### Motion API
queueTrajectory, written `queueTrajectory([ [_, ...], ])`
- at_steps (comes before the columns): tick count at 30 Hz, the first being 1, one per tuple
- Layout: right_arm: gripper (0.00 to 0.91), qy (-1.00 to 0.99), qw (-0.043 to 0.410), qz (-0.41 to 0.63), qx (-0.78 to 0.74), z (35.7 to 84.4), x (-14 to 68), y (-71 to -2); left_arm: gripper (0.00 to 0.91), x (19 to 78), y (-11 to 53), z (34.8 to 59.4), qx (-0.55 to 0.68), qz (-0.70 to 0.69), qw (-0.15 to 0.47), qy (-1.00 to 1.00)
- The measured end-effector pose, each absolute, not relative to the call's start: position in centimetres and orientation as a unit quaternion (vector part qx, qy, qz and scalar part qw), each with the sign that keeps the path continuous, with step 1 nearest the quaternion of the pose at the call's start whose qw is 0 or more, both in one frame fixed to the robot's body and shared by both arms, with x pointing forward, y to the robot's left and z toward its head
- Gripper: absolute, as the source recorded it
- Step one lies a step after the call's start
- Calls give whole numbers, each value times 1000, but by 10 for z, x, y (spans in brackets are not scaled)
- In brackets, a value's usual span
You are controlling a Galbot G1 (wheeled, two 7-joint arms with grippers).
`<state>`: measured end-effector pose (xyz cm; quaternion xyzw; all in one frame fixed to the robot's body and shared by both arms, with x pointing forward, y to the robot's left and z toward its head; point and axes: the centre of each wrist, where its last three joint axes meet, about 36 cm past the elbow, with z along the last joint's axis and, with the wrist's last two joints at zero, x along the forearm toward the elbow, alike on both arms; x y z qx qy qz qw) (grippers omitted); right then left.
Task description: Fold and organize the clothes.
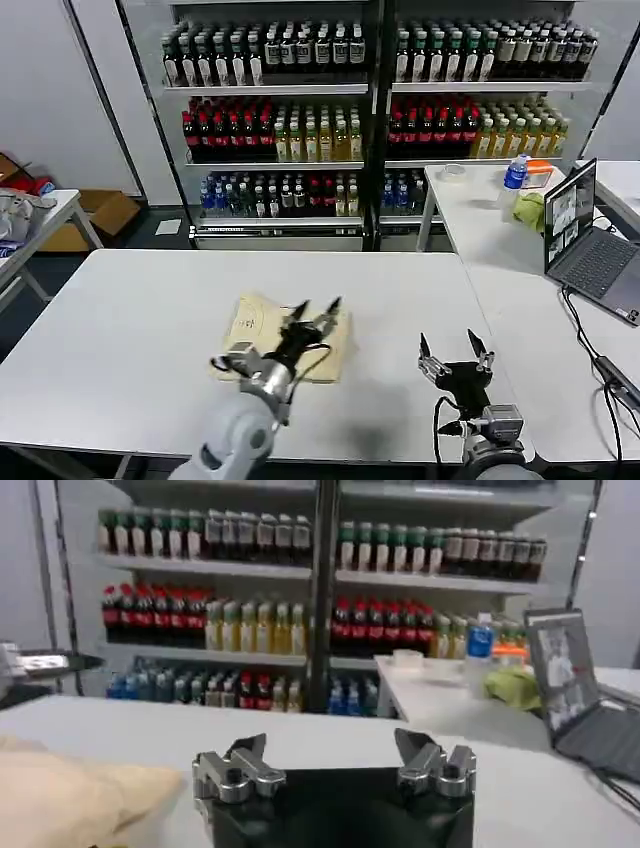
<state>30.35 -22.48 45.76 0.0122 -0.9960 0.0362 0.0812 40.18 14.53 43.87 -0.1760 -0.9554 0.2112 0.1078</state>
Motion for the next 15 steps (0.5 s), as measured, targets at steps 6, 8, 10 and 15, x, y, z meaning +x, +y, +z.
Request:
queueTrajectory([
  [6,907,-997,64,29,25,455,310,-222,907,387,215,434,-105,146,79,-981],
  [8,907,-997,61,26,28,454,313,-220,907,381,234,432,-86,124,74,-986],
  [10,907,-998,60,22,30,453,315,-218,907,374,253,431,-66,104,73,-990],
  [15,907,-997,65,3,34,449,326,-208,907,359,289,428,-24,68,74,-995],
])
